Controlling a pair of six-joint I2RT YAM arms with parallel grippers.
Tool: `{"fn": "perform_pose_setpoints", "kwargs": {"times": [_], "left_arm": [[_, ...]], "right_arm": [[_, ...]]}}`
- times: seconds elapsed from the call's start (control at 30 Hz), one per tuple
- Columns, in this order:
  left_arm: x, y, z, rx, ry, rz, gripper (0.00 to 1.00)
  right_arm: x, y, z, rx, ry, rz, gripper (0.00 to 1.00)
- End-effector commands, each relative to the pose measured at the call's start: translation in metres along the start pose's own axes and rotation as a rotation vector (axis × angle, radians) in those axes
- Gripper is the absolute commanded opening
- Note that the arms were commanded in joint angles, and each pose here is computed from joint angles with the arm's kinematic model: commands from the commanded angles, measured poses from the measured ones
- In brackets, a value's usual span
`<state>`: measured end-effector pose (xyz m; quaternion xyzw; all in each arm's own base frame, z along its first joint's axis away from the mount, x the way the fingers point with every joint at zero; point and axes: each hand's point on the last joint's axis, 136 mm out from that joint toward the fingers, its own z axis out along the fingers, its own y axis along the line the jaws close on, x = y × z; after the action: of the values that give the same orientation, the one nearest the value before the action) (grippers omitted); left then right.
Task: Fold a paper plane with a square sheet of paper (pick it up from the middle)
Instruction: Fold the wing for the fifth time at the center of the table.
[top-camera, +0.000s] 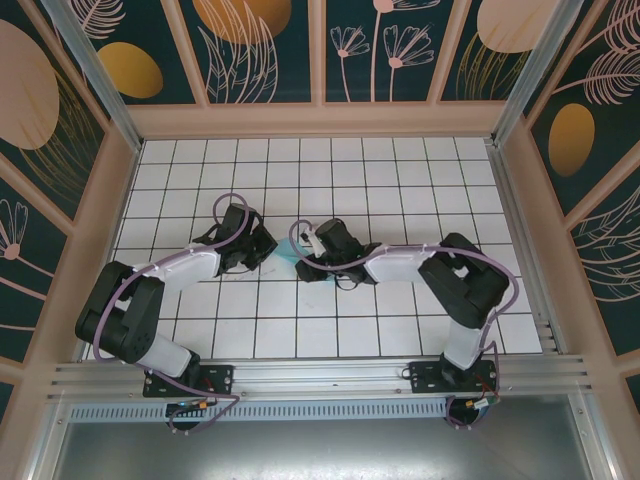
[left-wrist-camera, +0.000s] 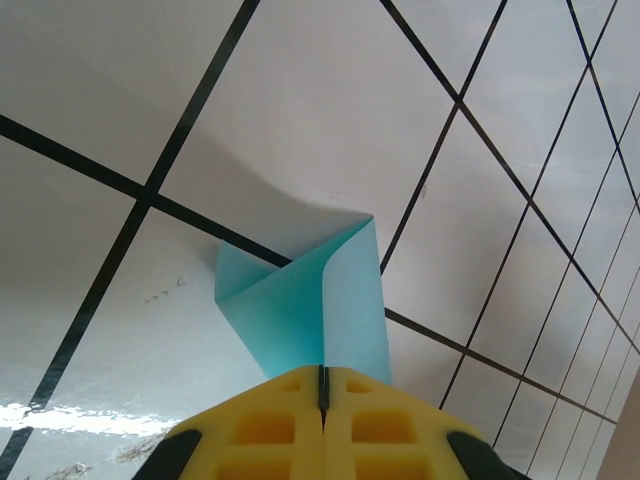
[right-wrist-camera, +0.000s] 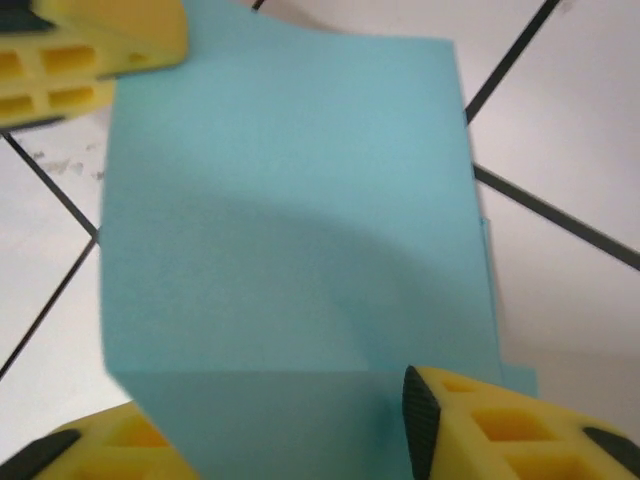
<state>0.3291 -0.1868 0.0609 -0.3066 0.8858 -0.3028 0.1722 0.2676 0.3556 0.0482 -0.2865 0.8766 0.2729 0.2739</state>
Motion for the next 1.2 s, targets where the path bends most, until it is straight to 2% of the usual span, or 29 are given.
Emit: {"fn": "perform_pose_setpoints", "kwargs": {"times": [0.0,0.1,0.3,0.5,0.7,1.17], "left_arm": [[-0.002,-0.006,0.0,0.023,0.003,-0.056,0.0],[-0.004,-0.009,-0.002,0.032,-0.003,-0.083,0.0],[-0.006,-0.013,-0.003,0.033,-0.004,-0.11,0.0],[-0.006,-0.015,-0.003,0.035,-0.001,-0.119,0.0],[-0.007,-0.014,-0.004,0.032,-0.001,-0.125,0.0],[-0.006,-0.013,-0.003,0.032,0.006,-0.127,0.0]], "right_arm": [[-0.024,0.007,-0.025,0.055,-0.149,-0.116,0.52],[-0.03,0.006,-0.04,0.082,-0.232,-0.175,0.58],[-0.023,0.006,-0.062,0.112,-0.364,-0.344,0.6],[-0.003,0.011,-0.059,0.114,-0.377,-0.469,0.6],[0.012,0.018,-0.04,0.134,-0.344,-0.582,0.56],[0.012,0.001,-0.012,0.251,-0.338,-0.699,0.5]]}}
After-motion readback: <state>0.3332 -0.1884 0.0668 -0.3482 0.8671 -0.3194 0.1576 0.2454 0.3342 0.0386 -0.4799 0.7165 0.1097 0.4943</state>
